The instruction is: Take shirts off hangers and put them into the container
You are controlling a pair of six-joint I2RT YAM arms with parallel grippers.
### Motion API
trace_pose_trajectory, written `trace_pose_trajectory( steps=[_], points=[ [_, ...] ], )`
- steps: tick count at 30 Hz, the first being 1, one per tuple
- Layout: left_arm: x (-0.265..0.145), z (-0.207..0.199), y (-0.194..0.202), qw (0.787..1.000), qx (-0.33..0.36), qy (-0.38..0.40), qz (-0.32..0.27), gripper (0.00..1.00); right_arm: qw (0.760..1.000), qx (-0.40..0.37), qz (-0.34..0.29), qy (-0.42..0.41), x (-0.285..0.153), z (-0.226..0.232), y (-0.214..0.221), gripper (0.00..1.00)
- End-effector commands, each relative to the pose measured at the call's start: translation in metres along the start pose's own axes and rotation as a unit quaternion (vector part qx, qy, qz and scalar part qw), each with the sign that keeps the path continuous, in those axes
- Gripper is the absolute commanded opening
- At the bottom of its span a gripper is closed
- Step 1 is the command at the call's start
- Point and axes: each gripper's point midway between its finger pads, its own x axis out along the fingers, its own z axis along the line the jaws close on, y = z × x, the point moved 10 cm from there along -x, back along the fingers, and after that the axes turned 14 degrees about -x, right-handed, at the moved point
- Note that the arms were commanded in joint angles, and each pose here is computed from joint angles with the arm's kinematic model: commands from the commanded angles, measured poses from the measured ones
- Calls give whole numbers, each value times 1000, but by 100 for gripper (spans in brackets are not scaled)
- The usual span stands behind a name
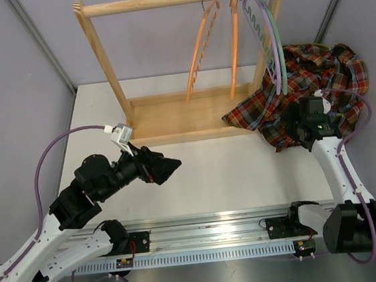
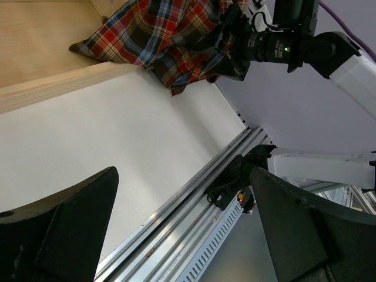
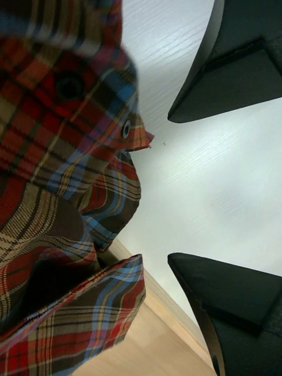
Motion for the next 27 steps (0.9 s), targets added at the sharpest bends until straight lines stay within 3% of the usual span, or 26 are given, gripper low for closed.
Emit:
trace_pose_trajectory(
  steps=[1,4,10,19,23,27],
  points=[
    [4,-4,-2,1000,0,19,0,99,999,0,-28,-27,24,17,-8,99],
    [3,-4,-2,1000,1,17,3,99,997,-39,-60,-19,45,44,-12,100],
    [-6,-3,-3,1000,2,6,-7,99,993,-93,-67,29,93,80,-20,99],
    [-19,3,-5,999,5,-21,-31,99,988,-78,-82,102,113,78,-14,99],
    [-16,4,-4,999,5,-23,-26,99,980,-62,-104,158,113,61,-5,93],
    [-16,3,-4,999,3,-21,-27,99,974,-47,-120,188,112,49,4,79]
  ],
)
